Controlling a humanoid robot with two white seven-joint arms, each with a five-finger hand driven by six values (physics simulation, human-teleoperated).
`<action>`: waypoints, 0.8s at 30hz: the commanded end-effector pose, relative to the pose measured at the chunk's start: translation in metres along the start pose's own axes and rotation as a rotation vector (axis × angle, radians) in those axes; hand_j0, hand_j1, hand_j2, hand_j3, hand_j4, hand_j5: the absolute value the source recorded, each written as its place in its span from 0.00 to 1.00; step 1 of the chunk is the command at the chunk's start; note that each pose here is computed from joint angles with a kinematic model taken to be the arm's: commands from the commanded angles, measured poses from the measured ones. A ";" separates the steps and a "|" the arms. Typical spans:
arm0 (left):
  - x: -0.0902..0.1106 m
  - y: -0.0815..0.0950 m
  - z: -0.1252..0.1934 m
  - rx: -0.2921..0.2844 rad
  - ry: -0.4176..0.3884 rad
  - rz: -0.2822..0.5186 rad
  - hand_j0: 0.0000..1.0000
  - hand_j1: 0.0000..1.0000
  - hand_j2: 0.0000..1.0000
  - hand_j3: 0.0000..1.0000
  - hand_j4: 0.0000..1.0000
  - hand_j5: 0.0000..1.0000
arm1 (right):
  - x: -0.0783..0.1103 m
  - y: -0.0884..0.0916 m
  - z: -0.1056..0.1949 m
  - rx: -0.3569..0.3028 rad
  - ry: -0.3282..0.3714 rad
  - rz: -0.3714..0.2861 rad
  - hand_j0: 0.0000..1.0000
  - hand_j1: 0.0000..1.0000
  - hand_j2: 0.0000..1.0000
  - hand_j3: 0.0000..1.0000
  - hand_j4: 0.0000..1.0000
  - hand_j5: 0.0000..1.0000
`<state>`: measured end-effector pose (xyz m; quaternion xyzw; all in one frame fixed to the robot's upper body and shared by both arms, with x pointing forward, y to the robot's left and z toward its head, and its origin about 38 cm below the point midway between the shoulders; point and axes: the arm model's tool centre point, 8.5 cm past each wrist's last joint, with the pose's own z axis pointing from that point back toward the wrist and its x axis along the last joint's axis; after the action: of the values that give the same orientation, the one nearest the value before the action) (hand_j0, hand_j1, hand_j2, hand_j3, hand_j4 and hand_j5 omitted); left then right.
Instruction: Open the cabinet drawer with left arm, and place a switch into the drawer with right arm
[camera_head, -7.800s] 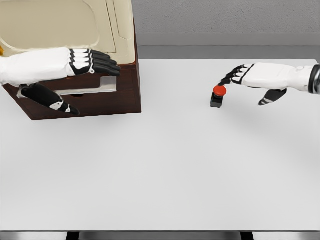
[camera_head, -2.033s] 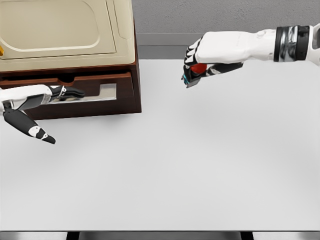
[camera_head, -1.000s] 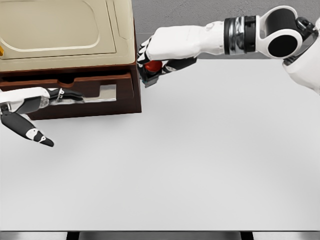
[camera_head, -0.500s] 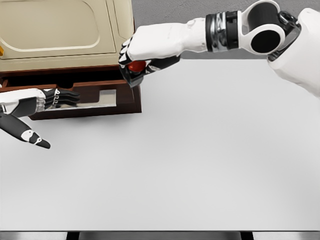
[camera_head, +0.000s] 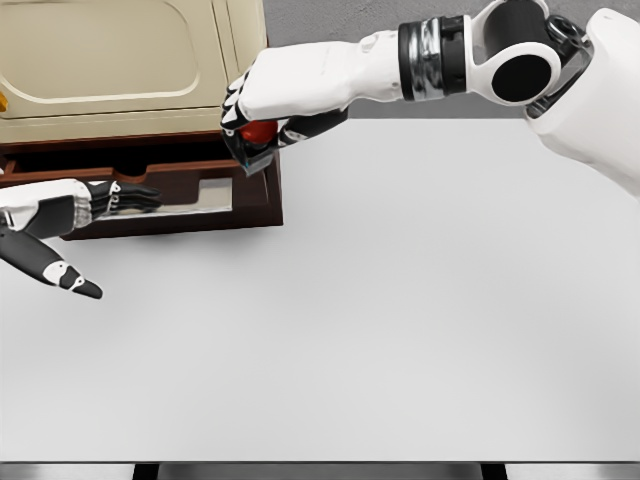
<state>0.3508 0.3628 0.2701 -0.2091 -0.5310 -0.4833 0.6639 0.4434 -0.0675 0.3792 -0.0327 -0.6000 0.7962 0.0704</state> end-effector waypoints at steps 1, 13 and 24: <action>-0.044 -0.013 0.002 -0.058 0.228 -0.169 1.00 1.00 1.00 1.00 1.00 1.00 | 0.001 0.000 0.000 -0.005 -0.005 -0.007 0.43 0.43 0.43 0.43 0.43 0.43; -0.048 -0.012 0.006 -0.048 0.271 -0.145 1.00 1.00 1.00 1.00 1.00 1.00 | 0.002 -0.004 0.001 -0.009 -0.008 -0.001 0.43 0.43 0.43 0.43 0.43 0.43; -0.049 -0.013 0.005 -0.053 0.264 -0.145 1.00 1.00 1.00 1.00 1.00 1.00 | -0.007 -0.004 -0.012 -0.009 0.008 -0.042 0.43 0.43 0.43 0.43 0.43 0.43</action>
<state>0.3501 0.3688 0.2730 -0.2175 -0.5254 -0.4600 0.6820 0.4496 -0.0591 0.3842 -0.0291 -0.6041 0.7924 0.0789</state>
